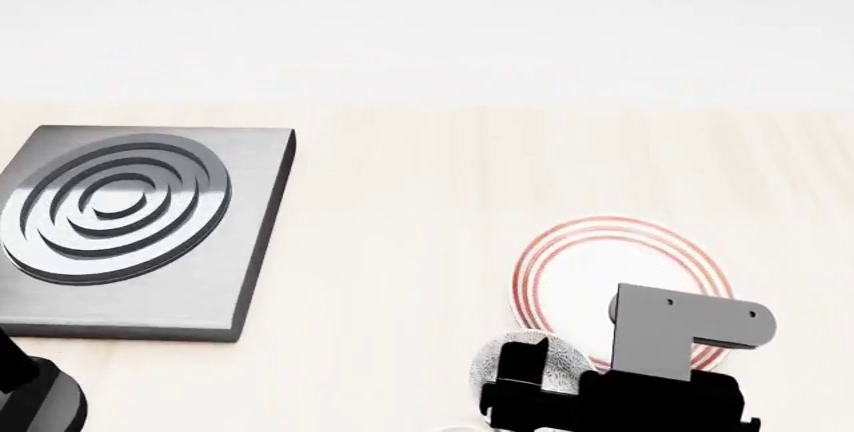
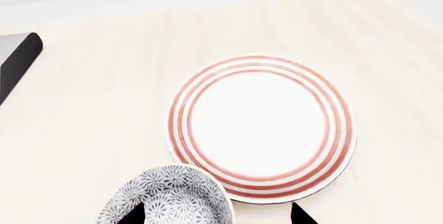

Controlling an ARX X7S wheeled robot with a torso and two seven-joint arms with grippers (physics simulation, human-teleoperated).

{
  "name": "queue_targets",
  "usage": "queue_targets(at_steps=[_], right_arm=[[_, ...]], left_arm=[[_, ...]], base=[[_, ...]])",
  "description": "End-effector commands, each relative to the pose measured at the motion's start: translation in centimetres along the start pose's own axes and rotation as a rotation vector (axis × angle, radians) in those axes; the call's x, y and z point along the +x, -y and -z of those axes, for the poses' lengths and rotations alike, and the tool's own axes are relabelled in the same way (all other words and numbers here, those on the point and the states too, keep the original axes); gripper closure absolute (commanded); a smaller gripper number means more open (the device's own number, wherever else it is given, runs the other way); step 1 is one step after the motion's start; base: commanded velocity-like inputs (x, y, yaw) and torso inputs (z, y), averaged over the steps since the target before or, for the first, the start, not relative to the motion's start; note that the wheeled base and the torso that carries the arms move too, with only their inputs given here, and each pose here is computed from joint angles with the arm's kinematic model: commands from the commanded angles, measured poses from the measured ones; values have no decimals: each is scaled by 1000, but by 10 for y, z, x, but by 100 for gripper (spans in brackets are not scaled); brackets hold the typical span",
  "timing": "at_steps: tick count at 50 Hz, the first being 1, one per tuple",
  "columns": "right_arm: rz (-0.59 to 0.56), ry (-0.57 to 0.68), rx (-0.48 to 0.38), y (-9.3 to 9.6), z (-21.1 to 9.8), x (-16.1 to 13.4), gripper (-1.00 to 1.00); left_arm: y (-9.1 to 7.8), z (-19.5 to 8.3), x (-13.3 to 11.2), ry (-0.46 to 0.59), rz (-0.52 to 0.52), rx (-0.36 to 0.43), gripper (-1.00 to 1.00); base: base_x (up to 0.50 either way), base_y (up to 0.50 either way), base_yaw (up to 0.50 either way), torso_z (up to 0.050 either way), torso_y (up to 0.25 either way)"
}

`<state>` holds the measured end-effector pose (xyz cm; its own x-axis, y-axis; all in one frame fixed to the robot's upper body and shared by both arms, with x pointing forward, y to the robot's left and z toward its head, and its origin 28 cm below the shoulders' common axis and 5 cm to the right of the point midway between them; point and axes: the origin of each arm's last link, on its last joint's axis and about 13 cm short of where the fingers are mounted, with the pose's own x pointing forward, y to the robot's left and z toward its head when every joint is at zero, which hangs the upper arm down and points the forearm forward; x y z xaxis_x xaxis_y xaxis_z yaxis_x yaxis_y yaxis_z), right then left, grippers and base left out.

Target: Pick the akita bowl between the plate and the ramekin and place it on the plate.

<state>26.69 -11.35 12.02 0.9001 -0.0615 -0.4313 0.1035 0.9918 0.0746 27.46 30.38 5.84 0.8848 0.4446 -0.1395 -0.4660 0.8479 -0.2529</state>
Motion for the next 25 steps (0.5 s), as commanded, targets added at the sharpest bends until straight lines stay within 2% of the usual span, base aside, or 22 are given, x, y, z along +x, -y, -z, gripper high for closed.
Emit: queue_targets(at_steps=[1,25], right_arm=[[2,-17,22,2,2,5,-100],[-8,-61,78,8,12,21,-100]], left_arm=[[0,0,0,-1,-1,-1,-100],[0,0,1,0,-1,1,-100]], base=[[0,0,0,0,0],[0,0,0,0,0]])
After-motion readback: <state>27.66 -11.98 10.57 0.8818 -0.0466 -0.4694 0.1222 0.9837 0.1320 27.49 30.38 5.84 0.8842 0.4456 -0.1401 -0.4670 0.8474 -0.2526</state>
